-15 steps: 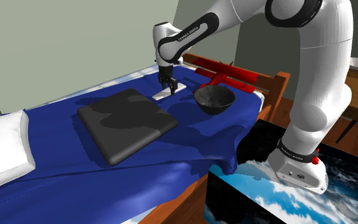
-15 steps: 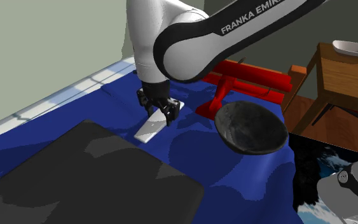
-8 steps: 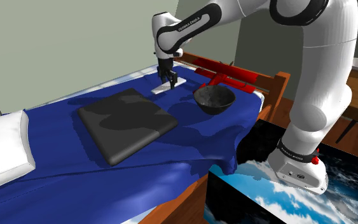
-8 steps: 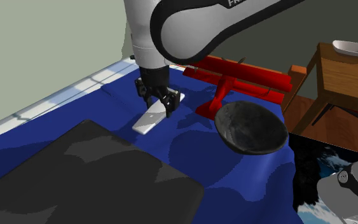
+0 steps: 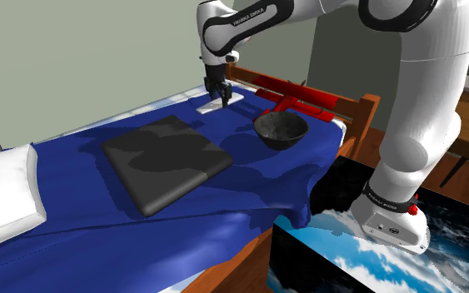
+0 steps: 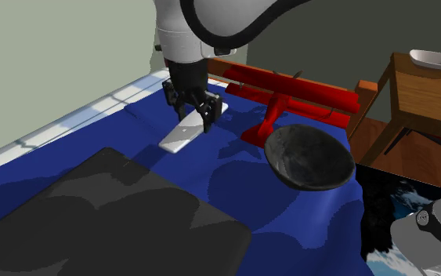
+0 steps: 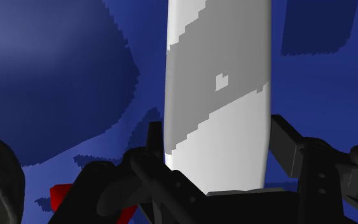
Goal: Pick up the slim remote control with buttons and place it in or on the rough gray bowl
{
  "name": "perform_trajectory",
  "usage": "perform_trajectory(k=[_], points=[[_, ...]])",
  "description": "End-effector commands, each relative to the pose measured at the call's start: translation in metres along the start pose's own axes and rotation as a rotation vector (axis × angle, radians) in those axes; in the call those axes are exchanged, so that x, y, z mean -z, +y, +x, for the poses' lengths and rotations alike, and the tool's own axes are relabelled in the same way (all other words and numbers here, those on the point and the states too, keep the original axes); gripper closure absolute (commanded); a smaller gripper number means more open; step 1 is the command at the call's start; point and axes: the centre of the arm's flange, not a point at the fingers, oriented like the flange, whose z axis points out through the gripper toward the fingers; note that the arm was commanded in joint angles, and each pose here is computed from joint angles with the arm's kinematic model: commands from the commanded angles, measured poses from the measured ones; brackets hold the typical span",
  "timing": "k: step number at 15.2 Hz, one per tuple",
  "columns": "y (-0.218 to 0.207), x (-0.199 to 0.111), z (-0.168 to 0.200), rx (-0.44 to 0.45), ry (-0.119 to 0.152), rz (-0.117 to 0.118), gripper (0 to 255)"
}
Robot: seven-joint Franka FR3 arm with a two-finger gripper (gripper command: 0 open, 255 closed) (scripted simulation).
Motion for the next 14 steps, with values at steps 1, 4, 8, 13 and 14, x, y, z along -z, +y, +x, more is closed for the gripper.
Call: perform_trajectory(k=[1, 4, 8, 13, 14], points=[[-0.001, 0.011, 0.000, 0.000, 0.000, 0.000, 255], [-0.001, 0.027, 0.001, 0.000, 0.000, 0.000, 255], [-0.001, 0.048, 0.001, 0.000, 0.000, 0.000, 255], [0.037, 0.056, 0.011, 0.000, 0.000, 0.000, 255], [0.050, 0.056, 0.015, 0.000, 0.000, 0.000, 255]])
